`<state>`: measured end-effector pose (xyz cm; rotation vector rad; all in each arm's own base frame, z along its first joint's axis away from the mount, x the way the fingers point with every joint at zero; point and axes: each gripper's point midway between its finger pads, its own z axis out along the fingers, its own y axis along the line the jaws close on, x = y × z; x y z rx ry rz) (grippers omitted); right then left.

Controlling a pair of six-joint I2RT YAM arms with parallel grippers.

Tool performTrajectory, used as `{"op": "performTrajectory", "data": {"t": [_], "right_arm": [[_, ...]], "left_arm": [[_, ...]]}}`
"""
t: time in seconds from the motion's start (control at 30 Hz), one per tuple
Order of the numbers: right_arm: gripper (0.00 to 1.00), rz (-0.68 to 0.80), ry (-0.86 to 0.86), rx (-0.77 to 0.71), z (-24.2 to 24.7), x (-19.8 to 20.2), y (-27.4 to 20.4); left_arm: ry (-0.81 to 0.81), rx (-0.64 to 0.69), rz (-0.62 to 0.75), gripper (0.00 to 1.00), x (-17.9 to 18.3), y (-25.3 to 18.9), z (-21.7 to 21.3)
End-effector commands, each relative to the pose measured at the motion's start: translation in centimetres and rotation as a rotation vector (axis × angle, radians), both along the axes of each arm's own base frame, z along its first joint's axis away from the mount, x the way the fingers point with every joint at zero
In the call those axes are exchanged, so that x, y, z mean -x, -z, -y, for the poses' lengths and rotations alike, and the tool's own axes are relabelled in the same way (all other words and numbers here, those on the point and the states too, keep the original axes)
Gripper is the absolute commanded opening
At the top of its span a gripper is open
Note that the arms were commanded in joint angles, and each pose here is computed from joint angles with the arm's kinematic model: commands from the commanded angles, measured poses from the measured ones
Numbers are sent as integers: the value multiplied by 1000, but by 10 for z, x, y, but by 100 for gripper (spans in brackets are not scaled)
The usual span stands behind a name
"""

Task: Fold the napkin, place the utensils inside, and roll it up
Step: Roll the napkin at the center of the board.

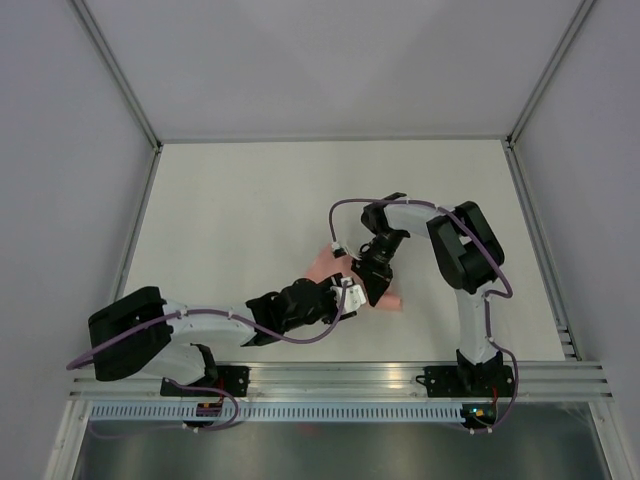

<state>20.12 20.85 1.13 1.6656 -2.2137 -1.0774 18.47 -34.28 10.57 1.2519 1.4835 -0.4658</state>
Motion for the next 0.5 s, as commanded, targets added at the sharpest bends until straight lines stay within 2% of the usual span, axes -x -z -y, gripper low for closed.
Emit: {"op": "performTrajectory", "data": {"t": [0.0,0.47], "right_arm": [[1,93,-127,227,44,-13,69],[1,57,-107,243,44,-16,74]], "left_arm": [[17,-62,81,57,-10,-2,8],[157,-259,92,64,-7,58,28]]}}
